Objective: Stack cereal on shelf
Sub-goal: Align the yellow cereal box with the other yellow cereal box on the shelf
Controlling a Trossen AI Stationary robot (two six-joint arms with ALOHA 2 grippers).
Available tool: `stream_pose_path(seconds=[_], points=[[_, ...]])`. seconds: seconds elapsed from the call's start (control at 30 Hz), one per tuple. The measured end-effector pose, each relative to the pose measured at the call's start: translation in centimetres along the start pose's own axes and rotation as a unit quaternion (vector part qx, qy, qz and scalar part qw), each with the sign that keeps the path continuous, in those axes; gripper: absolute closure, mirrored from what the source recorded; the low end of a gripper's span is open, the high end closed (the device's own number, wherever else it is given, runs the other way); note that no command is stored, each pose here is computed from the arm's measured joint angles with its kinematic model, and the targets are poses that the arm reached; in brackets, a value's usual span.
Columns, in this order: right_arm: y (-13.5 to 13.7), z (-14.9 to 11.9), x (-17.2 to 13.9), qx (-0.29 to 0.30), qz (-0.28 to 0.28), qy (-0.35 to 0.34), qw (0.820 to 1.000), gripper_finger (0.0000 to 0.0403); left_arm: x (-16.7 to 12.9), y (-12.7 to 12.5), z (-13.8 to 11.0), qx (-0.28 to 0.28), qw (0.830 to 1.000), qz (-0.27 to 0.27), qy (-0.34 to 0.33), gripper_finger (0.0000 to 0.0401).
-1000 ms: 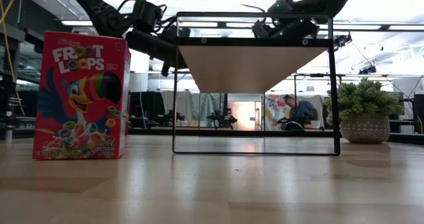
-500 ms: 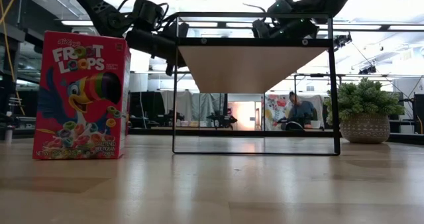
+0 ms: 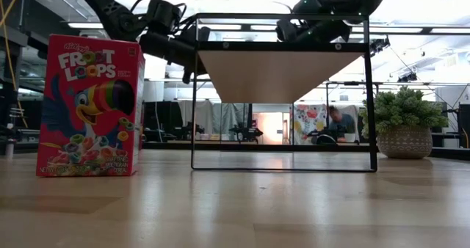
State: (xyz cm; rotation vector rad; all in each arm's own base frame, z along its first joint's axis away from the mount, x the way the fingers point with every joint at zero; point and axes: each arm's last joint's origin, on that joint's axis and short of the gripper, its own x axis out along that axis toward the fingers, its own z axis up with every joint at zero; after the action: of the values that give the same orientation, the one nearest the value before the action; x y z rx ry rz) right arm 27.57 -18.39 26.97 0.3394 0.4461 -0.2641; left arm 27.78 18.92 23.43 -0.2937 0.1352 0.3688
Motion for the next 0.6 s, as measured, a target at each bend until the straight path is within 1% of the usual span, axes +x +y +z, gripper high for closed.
stream_pose_path(seconds=[0.1,0.27,0.43,0.6], points=[[-0.4,0.0,-0.1,0.002,-0.016,-0.003,1.000,0.0403,0.1,-0.5,-0.1,-0.008,1.000,-0.006,0.002,0.0401],[-1.0,0.1,-0.4,0.007,-0.025,-0.005,1.000,0.0403,0.3,-1.4,-0.3,-0.005,1.000,-0.009,0.003,0.0401],[-1.1,0.1,-0.4,0.009,-0.025,-0.005,1.000,0.0403,0.4,-1.5,-0.3,0.001,1.000,0.019,-0.003,0.0401],[-1.1,0.1,-0.4,0.009,-0.017,-0.005,1.000,0.0403,0.3,-1.2,-0.3,0.003,1.000,0.028,-0.004,0.0401]])
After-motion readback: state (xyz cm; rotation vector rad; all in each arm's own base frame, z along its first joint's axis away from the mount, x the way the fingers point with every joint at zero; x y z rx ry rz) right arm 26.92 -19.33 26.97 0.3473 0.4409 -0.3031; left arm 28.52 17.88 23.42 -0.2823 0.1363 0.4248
